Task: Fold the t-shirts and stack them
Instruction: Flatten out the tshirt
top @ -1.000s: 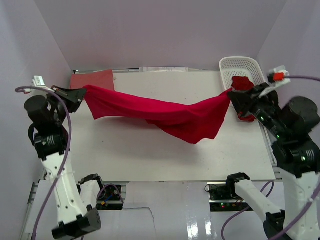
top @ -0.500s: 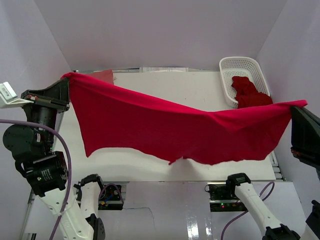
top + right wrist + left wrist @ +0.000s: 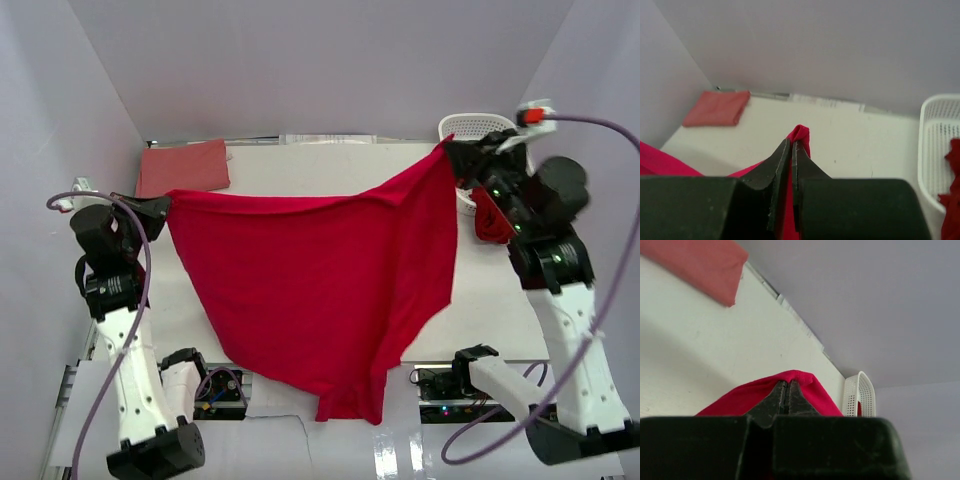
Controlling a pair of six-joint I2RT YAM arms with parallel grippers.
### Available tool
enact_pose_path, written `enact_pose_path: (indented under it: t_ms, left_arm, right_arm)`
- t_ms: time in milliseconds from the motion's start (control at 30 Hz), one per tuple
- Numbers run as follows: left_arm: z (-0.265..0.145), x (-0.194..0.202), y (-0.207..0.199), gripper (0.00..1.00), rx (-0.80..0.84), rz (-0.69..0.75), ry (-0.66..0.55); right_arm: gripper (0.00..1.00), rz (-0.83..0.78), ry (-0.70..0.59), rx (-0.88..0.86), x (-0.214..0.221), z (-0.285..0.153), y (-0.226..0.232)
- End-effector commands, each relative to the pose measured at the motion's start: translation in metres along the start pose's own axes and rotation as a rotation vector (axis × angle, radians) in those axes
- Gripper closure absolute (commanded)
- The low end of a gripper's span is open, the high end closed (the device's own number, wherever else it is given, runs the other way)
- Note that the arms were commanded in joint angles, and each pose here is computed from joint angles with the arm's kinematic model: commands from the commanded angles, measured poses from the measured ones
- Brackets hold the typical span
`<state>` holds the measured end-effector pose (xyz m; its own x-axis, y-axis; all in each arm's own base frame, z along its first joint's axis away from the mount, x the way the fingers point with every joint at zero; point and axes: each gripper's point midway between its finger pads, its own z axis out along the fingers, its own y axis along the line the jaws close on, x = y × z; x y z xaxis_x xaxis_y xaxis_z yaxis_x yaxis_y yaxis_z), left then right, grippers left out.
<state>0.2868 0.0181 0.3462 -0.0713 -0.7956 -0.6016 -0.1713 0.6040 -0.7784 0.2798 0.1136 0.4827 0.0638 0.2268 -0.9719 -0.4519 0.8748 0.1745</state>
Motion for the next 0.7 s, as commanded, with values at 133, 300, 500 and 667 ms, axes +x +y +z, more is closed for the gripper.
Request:
enact_pose_path:
  t_ms: [133, 300, 500, 667]
  left_arm:
    - [0.073, 0.015, 0.021, 1.00, -0.068, -0.058, 0.030]
    - [0.156, 0.065, -0.006, 1.00, -0.095, -0.015, 0.191]
    - [0.248, 0.041, -0.077, 1.00, -0.007, 0.005, 0.266]
    - [0.262, 0.016, -0.127, 1.00, 0.089, 0.035, 0.279]
  right_arm:
    - [0.92, 0.018, 0.120, 0.176, 0.052, 0.067, -0.063]
    - [0.92, 0.084, 0.166, 0.110, 0.045, 0.121, -0.100]
    - [0.92, 0.134, 0.094, -0.039, -0.035, 0.195, -0.123]
    - [0.92, 0.214, 0.129, -0.261, -0.024, 0.179, -0.102]
